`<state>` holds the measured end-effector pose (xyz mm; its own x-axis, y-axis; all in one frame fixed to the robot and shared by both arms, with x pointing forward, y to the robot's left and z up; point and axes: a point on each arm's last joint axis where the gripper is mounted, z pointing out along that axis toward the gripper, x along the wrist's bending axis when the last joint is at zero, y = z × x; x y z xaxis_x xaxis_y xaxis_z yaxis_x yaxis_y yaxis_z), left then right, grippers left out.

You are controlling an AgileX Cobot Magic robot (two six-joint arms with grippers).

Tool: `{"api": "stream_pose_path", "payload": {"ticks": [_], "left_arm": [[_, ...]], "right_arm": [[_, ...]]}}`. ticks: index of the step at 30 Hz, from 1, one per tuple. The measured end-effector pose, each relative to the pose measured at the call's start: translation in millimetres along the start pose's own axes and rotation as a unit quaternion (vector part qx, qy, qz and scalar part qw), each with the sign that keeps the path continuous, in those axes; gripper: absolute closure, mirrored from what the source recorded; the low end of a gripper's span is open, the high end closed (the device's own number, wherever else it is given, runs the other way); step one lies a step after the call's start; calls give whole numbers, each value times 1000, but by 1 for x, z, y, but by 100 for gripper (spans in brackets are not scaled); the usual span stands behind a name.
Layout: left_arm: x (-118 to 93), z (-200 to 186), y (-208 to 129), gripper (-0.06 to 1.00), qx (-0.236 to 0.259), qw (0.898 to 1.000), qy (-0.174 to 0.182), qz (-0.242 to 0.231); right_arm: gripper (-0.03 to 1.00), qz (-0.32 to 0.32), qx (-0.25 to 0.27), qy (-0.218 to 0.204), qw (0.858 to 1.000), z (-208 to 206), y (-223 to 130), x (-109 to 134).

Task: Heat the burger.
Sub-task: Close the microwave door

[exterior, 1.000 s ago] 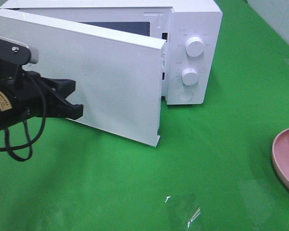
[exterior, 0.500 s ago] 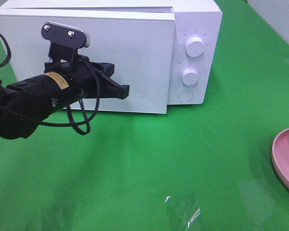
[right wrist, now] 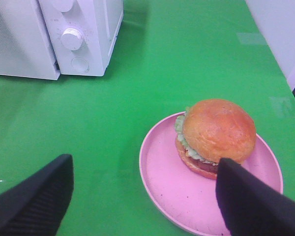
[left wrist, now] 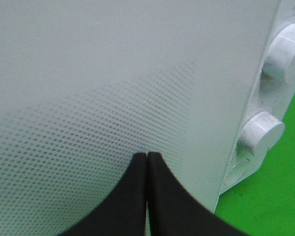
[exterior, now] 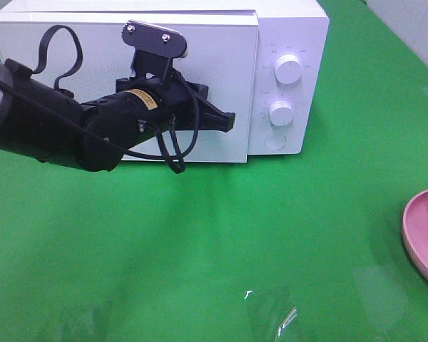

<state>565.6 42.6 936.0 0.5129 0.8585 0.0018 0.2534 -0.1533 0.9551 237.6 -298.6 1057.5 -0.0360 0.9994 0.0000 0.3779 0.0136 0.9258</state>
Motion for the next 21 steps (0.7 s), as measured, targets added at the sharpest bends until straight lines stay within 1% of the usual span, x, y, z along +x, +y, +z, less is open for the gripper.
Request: {"api": "stream_pose_path", "payload": {"ticks": [2,7,8,10,11,19,21], "left_arm": [[-3,7,0,94,7,1000,4,11],[-2,11,1,94,11,1000,11,21],[0,13,0,94,22,999,12,26],[4,15,0,94,29,999,16,24],[12,17,-1,94,41,999,25,12],[13,16,-2,94,55,998,25,5],[9,14,1,94,64,998,20,-5]], "right_arm": [[21,0,0,0,1000,0,0,0],[21,0,0,0,1000,0,0,0],[21,0,0,0,1000,0,0,0],[21,0,0,0,1000,0,0,0],[21,0,0,0,1000,0,0,0],[21,0,0,0,1000,0,0,0],[21,0,0,0,1000,0,0,0]]}}
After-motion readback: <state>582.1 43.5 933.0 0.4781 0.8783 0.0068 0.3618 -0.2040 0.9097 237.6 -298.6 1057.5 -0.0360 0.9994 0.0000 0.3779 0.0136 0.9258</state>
